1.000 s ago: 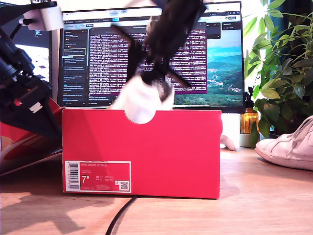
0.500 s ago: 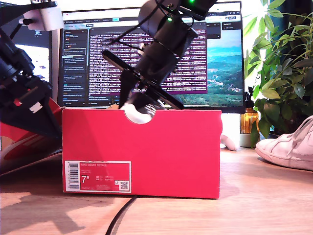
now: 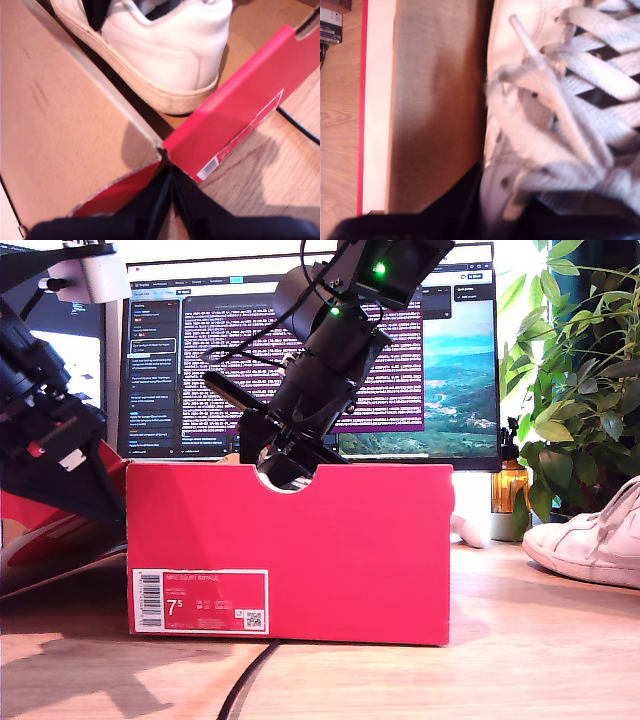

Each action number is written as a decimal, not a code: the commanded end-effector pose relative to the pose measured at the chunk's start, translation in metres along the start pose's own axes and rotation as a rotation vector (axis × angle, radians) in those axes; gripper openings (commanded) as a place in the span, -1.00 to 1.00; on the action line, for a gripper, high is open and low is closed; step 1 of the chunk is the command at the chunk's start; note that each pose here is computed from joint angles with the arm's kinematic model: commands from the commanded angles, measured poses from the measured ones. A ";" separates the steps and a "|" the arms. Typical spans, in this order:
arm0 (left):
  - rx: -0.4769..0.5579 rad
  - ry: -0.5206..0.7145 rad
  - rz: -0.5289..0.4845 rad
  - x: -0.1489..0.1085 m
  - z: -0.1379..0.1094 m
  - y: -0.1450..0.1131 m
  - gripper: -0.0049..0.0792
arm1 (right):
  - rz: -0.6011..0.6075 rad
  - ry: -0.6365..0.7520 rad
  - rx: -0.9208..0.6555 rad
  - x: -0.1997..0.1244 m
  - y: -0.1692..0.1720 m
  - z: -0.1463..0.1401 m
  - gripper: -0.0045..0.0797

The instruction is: Pack the white shoes by picking the first shoe and placing it inside the red shoebox, left side, then picking and rotating the second shoe and placing it in the shoebox

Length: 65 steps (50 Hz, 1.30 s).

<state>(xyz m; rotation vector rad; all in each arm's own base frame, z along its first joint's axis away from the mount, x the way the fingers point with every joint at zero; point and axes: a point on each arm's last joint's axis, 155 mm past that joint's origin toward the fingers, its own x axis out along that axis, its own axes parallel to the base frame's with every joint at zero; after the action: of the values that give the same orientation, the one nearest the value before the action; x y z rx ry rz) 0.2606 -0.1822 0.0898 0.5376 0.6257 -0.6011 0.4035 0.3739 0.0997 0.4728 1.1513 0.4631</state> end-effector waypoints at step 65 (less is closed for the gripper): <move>-0.005 -0.011 0.002 0.000 0.005 0.001 -0.93 | -0.592 -0.042 0.399 -0.167 -0.126 0.056 0.38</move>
<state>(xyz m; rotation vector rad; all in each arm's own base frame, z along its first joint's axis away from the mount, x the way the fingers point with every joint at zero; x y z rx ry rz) 0.2598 -0.1811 0.0885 0.5410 0.6324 -0.6000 0.4110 0.1780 0.1647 0.4335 1.2993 -0.2733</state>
